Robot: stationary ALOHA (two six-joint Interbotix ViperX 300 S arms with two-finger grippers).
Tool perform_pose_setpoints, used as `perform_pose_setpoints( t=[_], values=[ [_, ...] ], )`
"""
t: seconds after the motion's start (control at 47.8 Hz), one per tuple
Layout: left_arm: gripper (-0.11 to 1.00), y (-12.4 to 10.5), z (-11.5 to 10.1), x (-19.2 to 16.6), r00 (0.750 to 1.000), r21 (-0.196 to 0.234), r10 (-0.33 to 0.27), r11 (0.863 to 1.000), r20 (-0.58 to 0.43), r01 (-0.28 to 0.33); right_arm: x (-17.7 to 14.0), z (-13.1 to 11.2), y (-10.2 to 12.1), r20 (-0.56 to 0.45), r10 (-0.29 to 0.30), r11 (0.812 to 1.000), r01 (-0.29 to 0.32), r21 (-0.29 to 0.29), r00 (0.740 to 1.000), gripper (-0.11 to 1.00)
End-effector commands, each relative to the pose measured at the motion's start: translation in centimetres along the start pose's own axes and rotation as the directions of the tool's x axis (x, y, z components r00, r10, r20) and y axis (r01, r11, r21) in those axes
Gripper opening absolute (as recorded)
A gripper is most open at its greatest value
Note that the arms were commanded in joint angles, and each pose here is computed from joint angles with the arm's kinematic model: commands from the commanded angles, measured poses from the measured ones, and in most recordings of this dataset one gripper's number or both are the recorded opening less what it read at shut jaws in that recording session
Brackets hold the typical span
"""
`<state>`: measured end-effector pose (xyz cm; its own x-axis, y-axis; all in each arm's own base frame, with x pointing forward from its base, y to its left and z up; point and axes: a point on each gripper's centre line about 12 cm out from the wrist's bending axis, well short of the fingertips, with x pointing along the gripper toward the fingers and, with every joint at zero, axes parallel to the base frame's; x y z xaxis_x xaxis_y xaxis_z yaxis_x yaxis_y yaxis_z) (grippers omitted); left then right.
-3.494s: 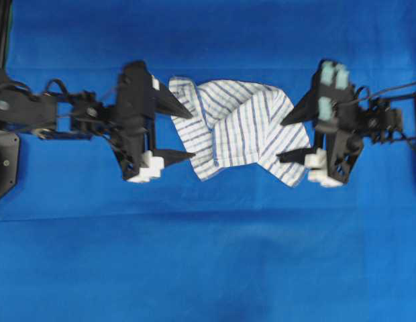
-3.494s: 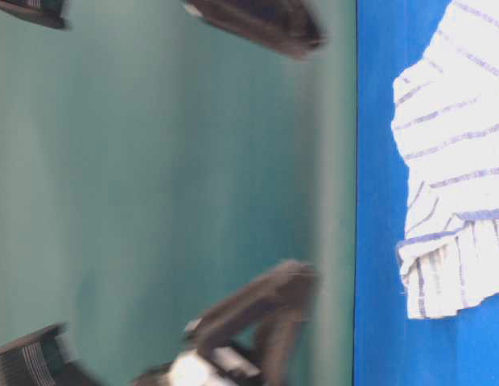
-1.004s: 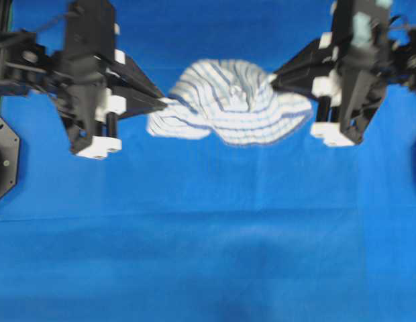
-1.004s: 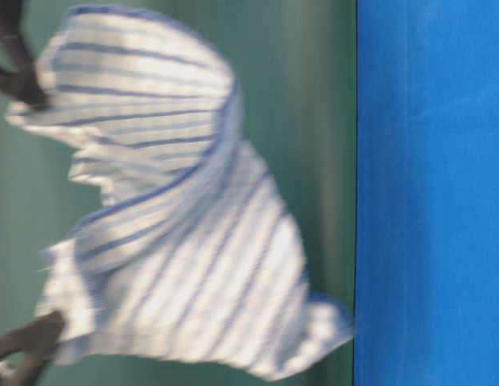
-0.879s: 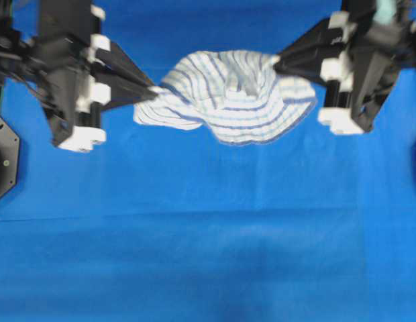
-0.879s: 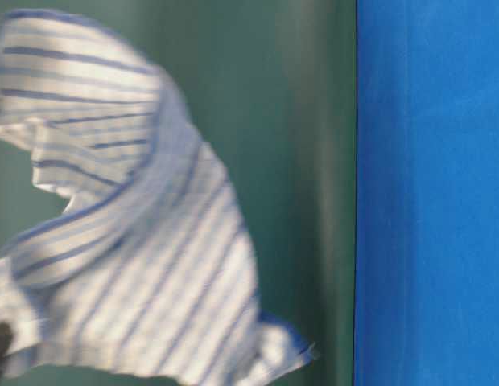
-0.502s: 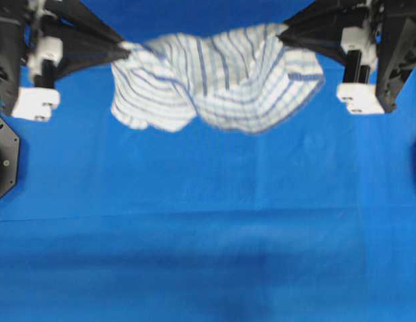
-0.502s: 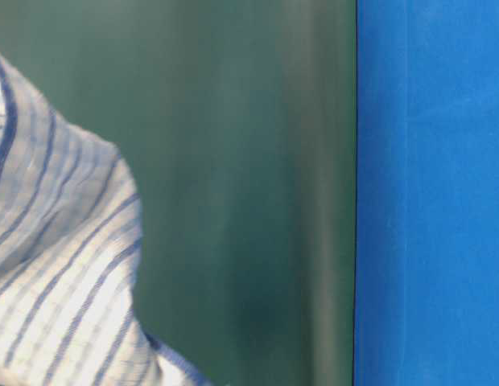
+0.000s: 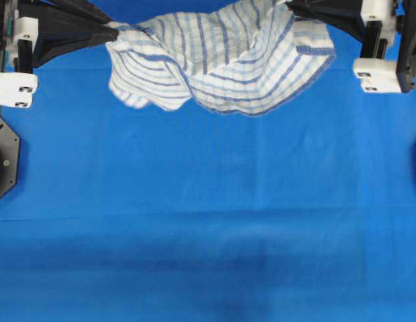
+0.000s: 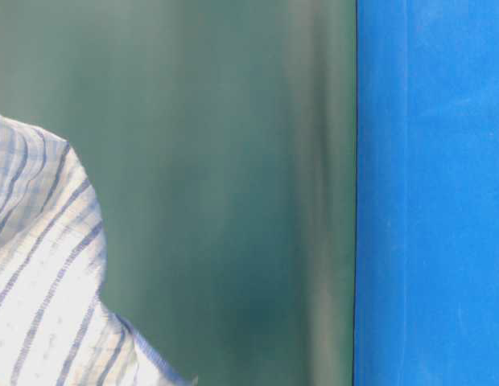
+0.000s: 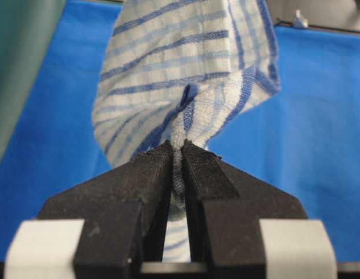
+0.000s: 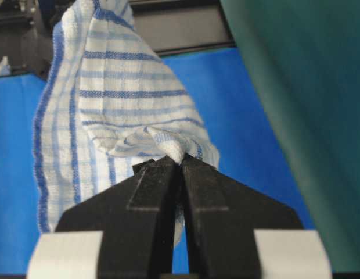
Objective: Lift the towel with both arms.
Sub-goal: 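Release the towel from both grippers onto the table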
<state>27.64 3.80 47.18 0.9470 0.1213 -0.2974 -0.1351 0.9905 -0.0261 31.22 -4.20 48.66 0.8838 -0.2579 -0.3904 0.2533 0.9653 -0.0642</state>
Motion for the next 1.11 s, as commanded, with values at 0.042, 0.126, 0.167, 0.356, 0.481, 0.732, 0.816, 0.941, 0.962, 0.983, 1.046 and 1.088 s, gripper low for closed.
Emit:
perform_pose_setpoints(
  t=[0.042,0.126,0.167,0.356,0.481,0.732,0.816,0.941,0.962,0.983,1.046,1.088],
  values=[
    [0.04,0.1,1.2,-0.6,0.999,0.008,0.003,1.0,0.052,-0.004,-0.9,1.0,-0.2,0.038,-0.001,0.999,0.002,-0.034,0.999,0.03],
    [0.04,0.1,1.2,-0.7,0.998,0.016,0.003,1.0,0.057,-0.004,-0.8,0.9,-0.2,0.036,0.002,0.999,0.0,-0.052,0.999,0.03],
    [0.04,0.1,1.3,-0.9,0.998,0.024,0.003,1.0,0.063,-0.004,-0.8,0.9,-0.2,0.035,0.003,0.999,-0.001,-0.053,0.999,0.03],
    [0.45,0.1,1.4,-1.6,0.993,0.037,0.003,0.999,0.119,-0.007,-0.3,0.6,-0.1,0.02,0.002,0.999,-0.001,-0.049,1.0,0.3],
    [0.81,0.1,0.8,-2.1,0.991,0.038,0.006,0.999,0.135,-0.011,-0.2,0.5,0.0,0.018,0.0,0.998,0.001,-0.057,1.0,0.64],
    [0.9,0.4,-1.1,-1.4,0.994,0.024,0.015,1.0,0.108,-0.018,1.0,-1.2,0.2,-0.031,0.0,0.998,-0.002,-0.062,1.0,0.69],
    [0.91,0.5,-3.1,-0.1,0.998,0.022,0.017,1.0,0.062,-0.018,2.2,-3.2,0.5,-0.078,0.002,0.998,-0.008,-0.069,0.997,0.69],
    [0.91,0.7,-6.9,2.5,1.0,0.019,0.02,1.0,0.005,-0.02,4.1,-6.4,1.0,-0.118,0.017,0.998,-0.024,-0.057,0.993,0.69],
    [0.91,0.7,-7.6,2.9,1.0,0.019,0.019,1.0,-0.003,-0.019,4.3,-6.8,1.1,-0.121,0.02,0.998,-0.027,-0.051,0.992,0.69],
    [0.91,0.7,-8.3,3.3,1.0,0.019,0.019,1.0,-0.01,-0.019,4.6,-7.3,1.1,-0.124,0.023,0.999,-0.029,-0.046,0.992,0.69],
    [0.91,0.7,-10.3,4.5,0.999,0.021,0.018,1.0,-0.032,-0.017,5.6,-9.2,1.5,-0.141,0.034,0.999,-0.039,-0.028,0.989,0.69],
    [0.91,0.7,-11.7,5.3,0.999,0.02,0.016,1.0,-0.043,-0.016,6.0,-10.1,1.6,-0.148,0.039,0.999,-0.043,-0.022,0.988,0.69]
  ],
)
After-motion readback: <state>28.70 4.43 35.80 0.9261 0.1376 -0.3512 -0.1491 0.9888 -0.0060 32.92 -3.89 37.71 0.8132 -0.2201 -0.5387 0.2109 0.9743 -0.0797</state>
